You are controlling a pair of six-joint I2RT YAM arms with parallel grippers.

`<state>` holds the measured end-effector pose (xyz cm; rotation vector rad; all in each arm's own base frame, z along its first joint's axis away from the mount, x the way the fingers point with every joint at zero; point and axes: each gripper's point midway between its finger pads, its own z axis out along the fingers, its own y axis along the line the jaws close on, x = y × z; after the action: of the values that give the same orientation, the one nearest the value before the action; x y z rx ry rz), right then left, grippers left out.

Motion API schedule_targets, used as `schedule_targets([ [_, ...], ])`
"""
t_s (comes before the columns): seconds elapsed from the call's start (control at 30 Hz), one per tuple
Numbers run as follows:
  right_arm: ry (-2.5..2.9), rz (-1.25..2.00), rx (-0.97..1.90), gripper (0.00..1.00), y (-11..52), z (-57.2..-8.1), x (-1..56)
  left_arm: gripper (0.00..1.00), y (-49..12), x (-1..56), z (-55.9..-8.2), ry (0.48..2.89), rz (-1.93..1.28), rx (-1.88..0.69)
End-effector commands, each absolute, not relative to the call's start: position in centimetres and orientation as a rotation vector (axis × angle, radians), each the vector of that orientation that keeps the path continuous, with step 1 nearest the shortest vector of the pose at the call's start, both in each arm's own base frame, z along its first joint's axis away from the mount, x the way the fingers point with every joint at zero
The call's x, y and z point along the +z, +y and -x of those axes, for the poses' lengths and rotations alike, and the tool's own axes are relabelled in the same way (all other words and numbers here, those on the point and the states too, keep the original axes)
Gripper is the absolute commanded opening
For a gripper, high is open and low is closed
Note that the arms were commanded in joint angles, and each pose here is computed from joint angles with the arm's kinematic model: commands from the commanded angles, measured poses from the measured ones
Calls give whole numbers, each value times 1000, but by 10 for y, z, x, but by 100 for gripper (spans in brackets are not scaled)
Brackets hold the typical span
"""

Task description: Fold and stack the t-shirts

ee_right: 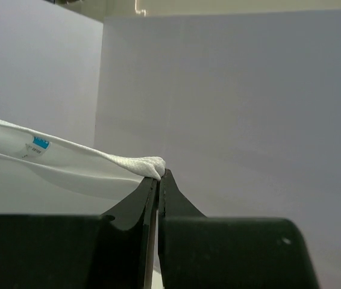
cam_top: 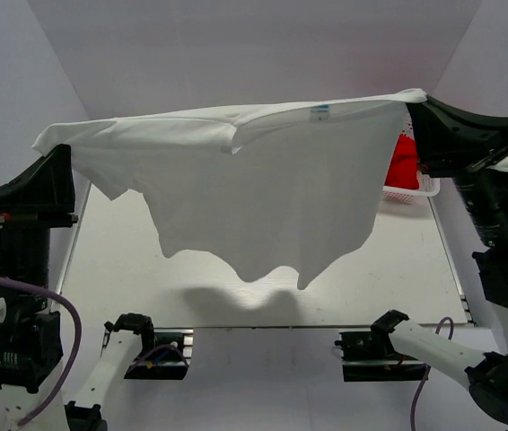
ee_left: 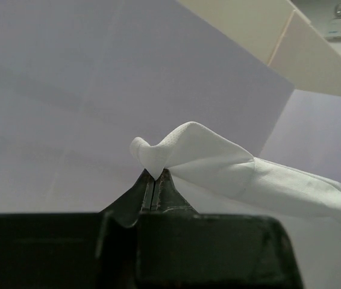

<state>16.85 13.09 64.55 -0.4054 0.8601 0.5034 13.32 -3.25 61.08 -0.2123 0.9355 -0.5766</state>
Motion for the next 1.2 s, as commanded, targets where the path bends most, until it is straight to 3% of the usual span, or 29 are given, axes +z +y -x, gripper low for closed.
schedule_targets([
  [0.0,807,353,438,0,114,-166,670,0,-28,615,-134,945,212,-531],
  [0.17,959,288,368,0,139,-238,639,0,-34,591,-208,1095,252,-505],
  [0.23,1044,191,293,0,143,-285,619,0,-30,555,-268,1227,326,-449],
  [0.33,1220,99,180,0,153,-345,558,0,-18,481,-344,1417,449,-325],
  [0.37,1325,120,142,0,174,-380,515,0,-14,459,-361,1466,483,-282],
  [0.5,1607,119,62,0,205,-442,389,0,1,327,-426,1760,610,-72],
  [0.6,1851,158,134,0,240,-459,278,24,15,228,-450,1953,706,93],
  [0.63,1917,179,136,4,249,-464,246,48,17,204,-451,2005,730,133],
  [0.73,2097,221,178,19,268,-463,169,79,20,138,-461,2156,763,212],
  [0.77,2122,241,215,26,277,-463,164,95,24,126,-462,2184,774,234],
  [0.8,2201,276,203,46,281,-460,131,100,23,123,-468,2194,774,240],
  [0.87,2221,262,198,59,286,-466,130,100,23,108,-474,2236,783,262],
  [0.9,2260,259,153,72,281,-468,113,100,23,107,-475,2244,783,267],
  [0.93,2255,250,140,74,280,-471,117,100,23,107,-475,2245,783,267],
  [1.0,2247,250,142,90,282,-471,121,100,23,119,-475,2220,783,252],
  [1.17,2271,246,172,90,274,-451,120,100,6,129,-451,2218,722,150],
])
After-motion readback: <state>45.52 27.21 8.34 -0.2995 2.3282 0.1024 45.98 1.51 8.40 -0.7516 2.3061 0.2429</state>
